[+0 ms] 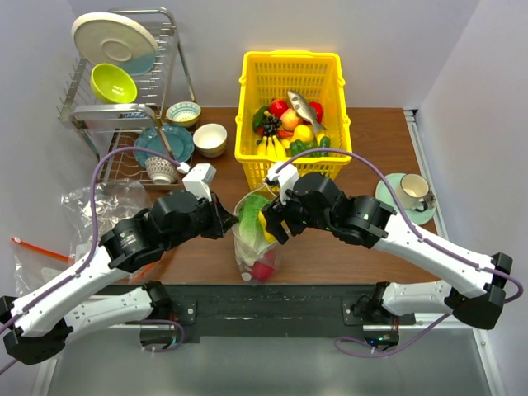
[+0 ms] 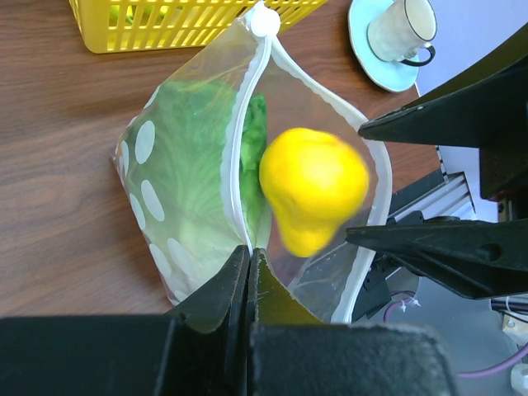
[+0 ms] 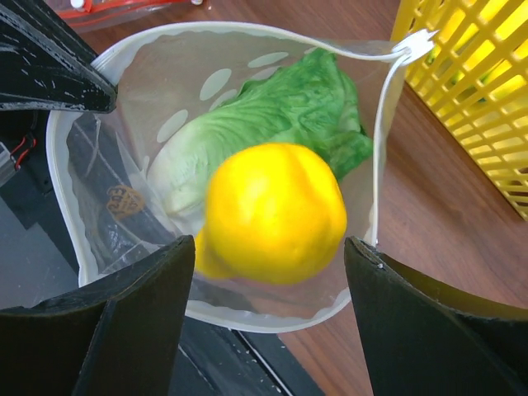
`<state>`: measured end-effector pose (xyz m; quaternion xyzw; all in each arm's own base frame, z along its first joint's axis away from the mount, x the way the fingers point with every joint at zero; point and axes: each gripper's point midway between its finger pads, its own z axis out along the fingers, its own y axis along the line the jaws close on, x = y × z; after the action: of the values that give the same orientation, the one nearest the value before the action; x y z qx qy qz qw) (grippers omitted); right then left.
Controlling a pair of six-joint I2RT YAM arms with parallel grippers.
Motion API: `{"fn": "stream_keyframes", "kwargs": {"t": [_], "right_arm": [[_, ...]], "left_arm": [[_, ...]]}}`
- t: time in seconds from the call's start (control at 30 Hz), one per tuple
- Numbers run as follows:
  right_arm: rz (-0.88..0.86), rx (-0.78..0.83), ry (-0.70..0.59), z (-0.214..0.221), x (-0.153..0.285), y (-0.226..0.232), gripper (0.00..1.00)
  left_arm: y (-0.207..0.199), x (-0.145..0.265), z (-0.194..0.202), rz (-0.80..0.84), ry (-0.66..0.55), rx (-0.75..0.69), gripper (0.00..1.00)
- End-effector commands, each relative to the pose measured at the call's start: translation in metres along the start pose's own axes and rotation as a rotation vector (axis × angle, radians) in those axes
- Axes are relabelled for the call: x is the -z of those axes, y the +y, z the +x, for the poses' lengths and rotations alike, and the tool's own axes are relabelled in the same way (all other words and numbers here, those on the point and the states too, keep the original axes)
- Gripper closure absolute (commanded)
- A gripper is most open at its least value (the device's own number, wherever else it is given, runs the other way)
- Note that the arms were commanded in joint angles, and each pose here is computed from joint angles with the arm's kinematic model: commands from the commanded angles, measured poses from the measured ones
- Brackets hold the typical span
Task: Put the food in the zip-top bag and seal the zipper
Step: Place the fake fruit in the zipper food storage bag, then adjust the zipper food storage bag at the center of the board.
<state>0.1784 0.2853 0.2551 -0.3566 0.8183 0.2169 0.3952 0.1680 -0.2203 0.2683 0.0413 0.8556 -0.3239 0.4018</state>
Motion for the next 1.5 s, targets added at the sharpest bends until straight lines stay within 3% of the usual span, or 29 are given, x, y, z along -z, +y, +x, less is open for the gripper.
{"fn": "stream_keyframes", "kwargs": {"t": [0.0,0.27,0.43,0.63,0.93,1.0,1.03,1.13,1.3,1.47], "right_arm": [[0.01,-0.006,-0.084,-0.026,0.019,-0.001,0.23],[0.015,-0.016,-0.073,-0.024,0.016,-0.001,0.23],[0.111,-0.048,-0.064,-0.024,0.02,-0.017,0.23],[0.246,-0.07,0.005,-0.01,0.019,-0.038,0.32],[0.251,-0.07,0.088,0.012,0.006,-0.037,0.53],[0.241,-0.076,0.09,0.012,0.004,-0.035,0.66],[0.234,-0.078,0.086,0.01,0.004,-0.034,0.82],[0.214,-0.08,0.062,-0.003,0.008,-0.03,1.0],[0.183,-0.085,0.005,-0.029,0.019,-0.024,1.0],[0.172,-0.081,0.037,-0.014,0.009,-0.022,1.0]], "left_arm": [[-0.009,0.006,-0.015,0.04,-0.055,0.013,1.0],[-0.009,0.006,-0.014,0.039,-0.056,0.014,1.0],[-0.008,0.008,-0.015,0.037,-0.06,0.012,1.0],[-0.006,0.011,-0.016,0.034,-0.065,0.013,1.0],[-0.005,0.013,-0.016,0.029,-0.069,0.016,1.0],[-0.005,0.013,-0.016,0.029,-0.069,0.018,1.0],[-0.004,0.013,-0.015,0.025,-0.066,0.018,1.0],[-0.003,0.01,-0.013,0.024,-0.063,0.019,1.0],[0.001,-0.001,-0.001,0.021,-0.038,0.019,1.0],[0.0,0.001,-0.003,0.024,-0.045,0.021,1.0]]}}
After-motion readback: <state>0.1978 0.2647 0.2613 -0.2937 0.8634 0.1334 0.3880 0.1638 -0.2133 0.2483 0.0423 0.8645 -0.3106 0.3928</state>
